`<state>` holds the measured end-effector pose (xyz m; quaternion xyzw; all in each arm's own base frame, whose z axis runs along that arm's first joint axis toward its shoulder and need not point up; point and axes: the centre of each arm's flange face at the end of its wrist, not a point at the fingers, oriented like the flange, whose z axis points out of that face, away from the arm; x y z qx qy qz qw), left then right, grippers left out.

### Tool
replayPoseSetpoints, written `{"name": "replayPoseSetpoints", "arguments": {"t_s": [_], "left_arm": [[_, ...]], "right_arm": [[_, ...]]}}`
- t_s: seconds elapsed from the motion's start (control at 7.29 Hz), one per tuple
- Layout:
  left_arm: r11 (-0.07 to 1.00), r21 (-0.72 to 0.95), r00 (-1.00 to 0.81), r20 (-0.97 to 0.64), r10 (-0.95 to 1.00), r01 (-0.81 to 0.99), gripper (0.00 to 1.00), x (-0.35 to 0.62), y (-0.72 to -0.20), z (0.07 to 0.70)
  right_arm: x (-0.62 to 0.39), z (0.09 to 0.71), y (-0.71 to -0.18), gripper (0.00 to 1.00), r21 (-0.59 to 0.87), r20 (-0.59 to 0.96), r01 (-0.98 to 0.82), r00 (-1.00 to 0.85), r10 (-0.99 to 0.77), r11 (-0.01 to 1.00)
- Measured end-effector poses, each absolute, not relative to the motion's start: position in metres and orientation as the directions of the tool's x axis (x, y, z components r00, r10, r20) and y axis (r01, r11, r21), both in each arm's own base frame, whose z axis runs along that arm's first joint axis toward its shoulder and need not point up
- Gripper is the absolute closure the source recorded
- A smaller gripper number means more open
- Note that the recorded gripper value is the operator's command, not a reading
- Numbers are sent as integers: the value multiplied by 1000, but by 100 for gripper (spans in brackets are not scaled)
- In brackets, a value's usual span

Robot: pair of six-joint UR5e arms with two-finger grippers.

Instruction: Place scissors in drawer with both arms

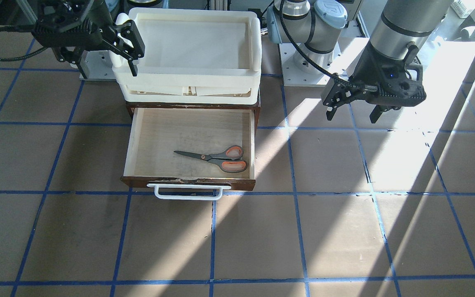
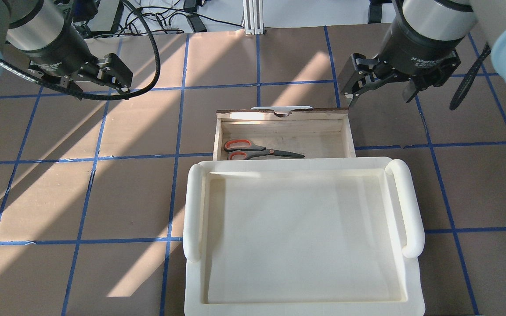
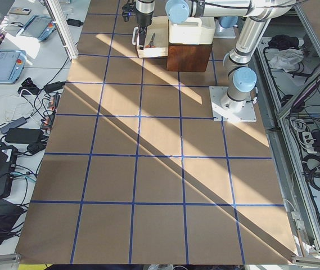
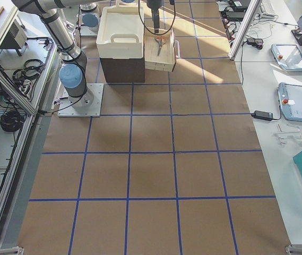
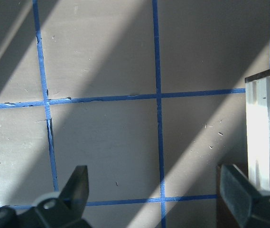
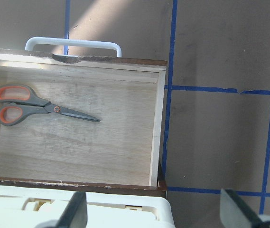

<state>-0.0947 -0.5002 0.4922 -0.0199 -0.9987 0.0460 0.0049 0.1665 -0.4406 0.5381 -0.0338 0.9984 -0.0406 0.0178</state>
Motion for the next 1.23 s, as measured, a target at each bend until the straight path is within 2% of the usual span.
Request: {"name": "replayPoseSetpoints", "arguments": {"t_s": [1.23], "left_arm": [[994, -94, -998, 22, -50, -52, 0, -99, -482, 495]], "right_arm": [[167, 537, -439, 0, -70, -34, -67, -997, -69, 995]]}}
